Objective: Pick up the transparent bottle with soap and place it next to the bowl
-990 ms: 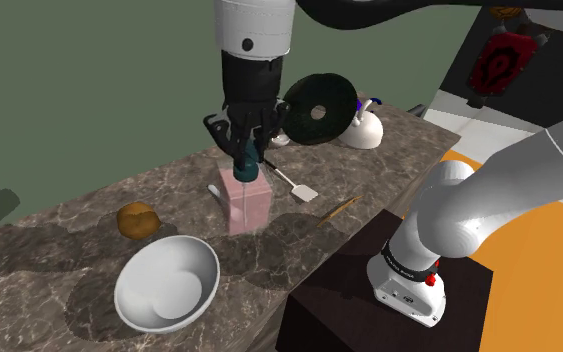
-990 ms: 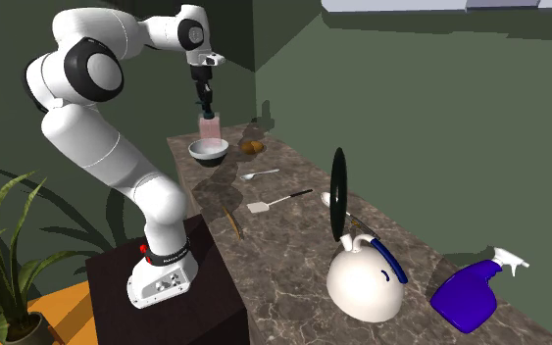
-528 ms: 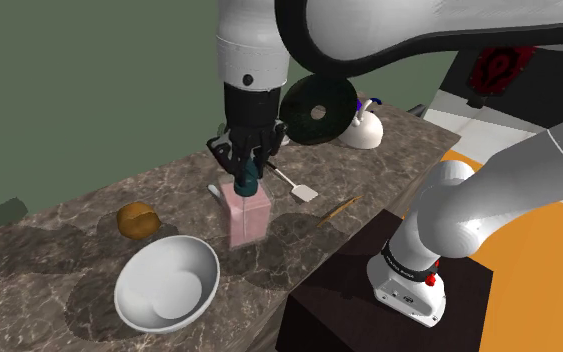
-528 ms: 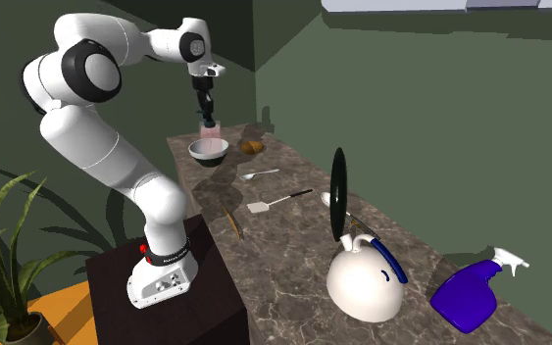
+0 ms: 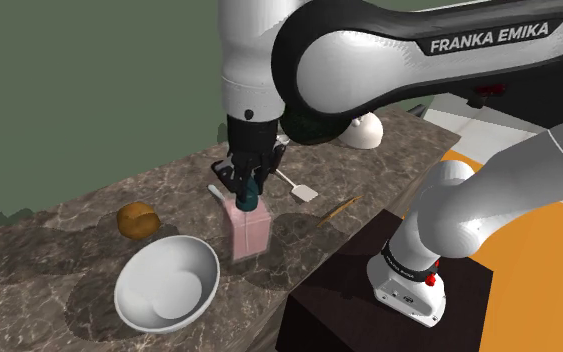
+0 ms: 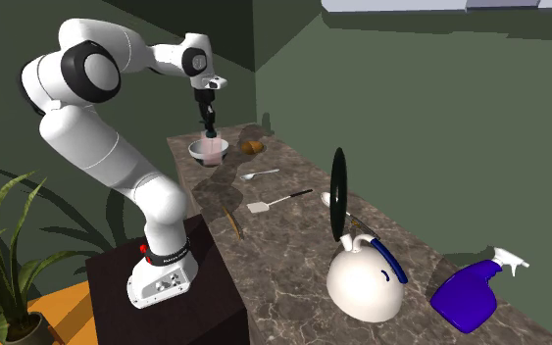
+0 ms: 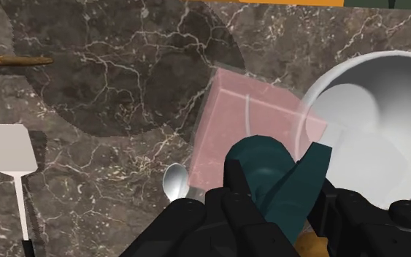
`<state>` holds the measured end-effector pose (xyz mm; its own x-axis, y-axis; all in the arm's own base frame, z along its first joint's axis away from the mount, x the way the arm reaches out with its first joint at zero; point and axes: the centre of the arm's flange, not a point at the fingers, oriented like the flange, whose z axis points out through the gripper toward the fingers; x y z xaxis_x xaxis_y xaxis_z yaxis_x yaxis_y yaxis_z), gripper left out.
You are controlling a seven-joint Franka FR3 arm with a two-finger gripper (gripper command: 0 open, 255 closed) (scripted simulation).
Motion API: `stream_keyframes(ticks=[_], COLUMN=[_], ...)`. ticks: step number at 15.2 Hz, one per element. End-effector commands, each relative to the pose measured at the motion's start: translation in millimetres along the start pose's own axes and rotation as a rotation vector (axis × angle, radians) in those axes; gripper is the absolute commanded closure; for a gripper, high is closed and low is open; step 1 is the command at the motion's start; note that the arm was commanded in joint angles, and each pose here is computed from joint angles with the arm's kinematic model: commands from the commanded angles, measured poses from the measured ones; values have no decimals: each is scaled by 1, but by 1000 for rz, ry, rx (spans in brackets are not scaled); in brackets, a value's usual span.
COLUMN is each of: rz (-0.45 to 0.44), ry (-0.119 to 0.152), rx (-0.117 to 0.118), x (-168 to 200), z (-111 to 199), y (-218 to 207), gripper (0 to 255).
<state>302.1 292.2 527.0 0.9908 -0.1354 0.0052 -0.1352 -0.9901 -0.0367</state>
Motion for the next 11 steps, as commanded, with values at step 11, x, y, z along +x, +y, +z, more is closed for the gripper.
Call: stream_keyframes(ticks=[11], rz=[0], ry=[1], rx=[0], x=[-1], z=[63], y=[1], gripper=[255])
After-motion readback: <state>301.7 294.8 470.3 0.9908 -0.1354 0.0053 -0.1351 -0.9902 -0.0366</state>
